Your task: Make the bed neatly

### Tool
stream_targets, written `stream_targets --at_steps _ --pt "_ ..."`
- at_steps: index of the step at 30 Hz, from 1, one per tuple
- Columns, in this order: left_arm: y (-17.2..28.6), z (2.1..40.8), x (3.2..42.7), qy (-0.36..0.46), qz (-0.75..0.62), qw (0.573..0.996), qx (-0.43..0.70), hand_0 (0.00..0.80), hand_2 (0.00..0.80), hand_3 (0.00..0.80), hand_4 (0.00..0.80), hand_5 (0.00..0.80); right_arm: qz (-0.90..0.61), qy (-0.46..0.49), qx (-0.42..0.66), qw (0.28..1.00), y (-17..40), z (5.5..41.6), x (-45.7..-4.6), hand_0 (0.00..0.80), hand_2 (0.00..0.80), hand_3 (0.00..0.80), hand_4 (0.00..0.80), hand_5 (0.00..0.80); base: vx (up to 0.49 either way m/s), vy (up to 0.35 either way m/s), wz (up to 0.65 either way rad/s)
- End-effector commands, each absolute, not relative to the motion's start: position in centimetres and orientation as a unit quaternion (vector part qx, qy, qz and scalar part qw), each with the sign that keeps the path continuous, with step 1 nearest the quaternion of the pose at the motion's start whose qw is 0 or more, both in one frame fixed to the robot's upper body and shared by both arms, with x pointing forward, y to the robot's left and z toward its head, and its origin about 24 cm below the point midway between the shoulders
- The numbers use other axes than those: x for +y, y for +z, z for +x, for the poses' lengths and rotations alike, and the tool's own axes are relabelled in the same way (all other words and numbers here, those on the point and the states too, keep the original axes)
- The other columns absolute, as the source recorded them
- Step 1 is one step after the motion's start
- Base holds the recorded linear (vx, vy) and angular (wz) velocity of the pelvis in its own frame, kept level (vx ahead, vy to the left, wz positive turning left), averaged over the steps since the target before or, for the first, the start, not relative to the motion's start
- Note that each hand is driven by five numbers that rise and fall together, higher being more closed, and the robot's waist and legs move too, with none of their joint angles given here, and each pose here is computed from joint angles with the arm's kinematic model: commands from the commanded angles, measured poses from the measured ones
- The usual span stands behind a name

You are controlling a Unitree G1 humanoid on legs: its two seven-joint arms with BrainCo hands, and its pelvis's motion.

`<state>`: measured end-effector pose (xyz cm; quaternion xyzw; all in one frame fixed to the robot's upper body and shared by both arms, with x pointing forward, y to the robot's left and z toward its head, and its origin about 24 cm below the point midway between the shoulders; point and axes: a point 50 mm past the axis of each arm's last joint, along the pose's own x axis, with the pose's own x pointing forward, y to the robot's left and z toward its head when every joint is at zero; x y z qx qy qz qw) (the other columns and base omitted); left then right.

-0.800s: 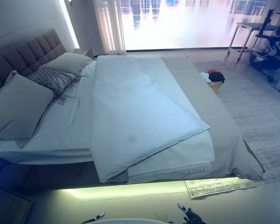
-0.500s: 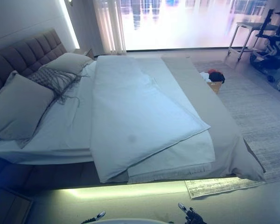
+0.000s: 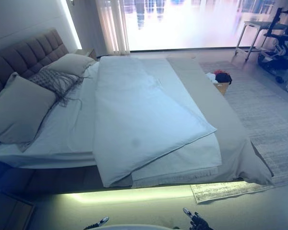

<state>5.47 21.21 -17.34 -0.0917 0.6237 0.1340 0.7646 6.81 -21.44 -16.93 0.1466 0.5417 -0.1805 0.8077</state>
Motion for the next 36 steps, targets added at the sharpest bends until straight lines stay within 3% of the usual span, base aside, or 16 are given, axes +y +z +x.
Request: stream_targets --at_steps 1,15,23,29,36 --pt "-17.4 8.0 18.4 0.086 -0.098 0.775 0.619 0.000 0.000 0.000 0.000 0.000 0.108 -0.178 0.539 0.816 -16.7 9.0 -21.0 0.000 0.000 0.000 0.000 0.000 0.034 -0.045 0.00" --pt "-17.2 8.8 19.0 0.139 -0.142 0.786 0.585 0.000 0.000 0.000 0.000 0.000 0.063 -0.163 0.551 0.816 -16.5 9.5 -21.7 0.000 0.000 0.000 0.000 0.000 0.053 -0.046 0.05" --pt "-17.2 8.1 19.7 0.155 -0.131 0.791 0.577 0.000 0.000 0.000 0.000 0.000 0.085 -0.213 0.525 0.819 -16.0 9.4 -23.9 0.000 0.000 0.000 0.000 0.000 0.264 0.229 -0.03" --pt "-17.0 8.9 20.2 0.135 -0.091 0.799 0.579 0.000 0.000 0.000 0.000 0.000 0.113 -0.266 0.529 0.798 -16.3 7.8 -24.3 0.000 0.000 0.000 0.000 0.000 0.324 0.452 -0.07" --pt "-16.6 10.3 20.5 0.099 -0.069 0.810 0.574 0.000 0.000 0.000 0.000 0.000 0.124 -0.251 0.510 0.813 -16.2 8.8 -23.6 0.000 0.000 0.000 0.000 0.000 0.268 0.382 -0.06"
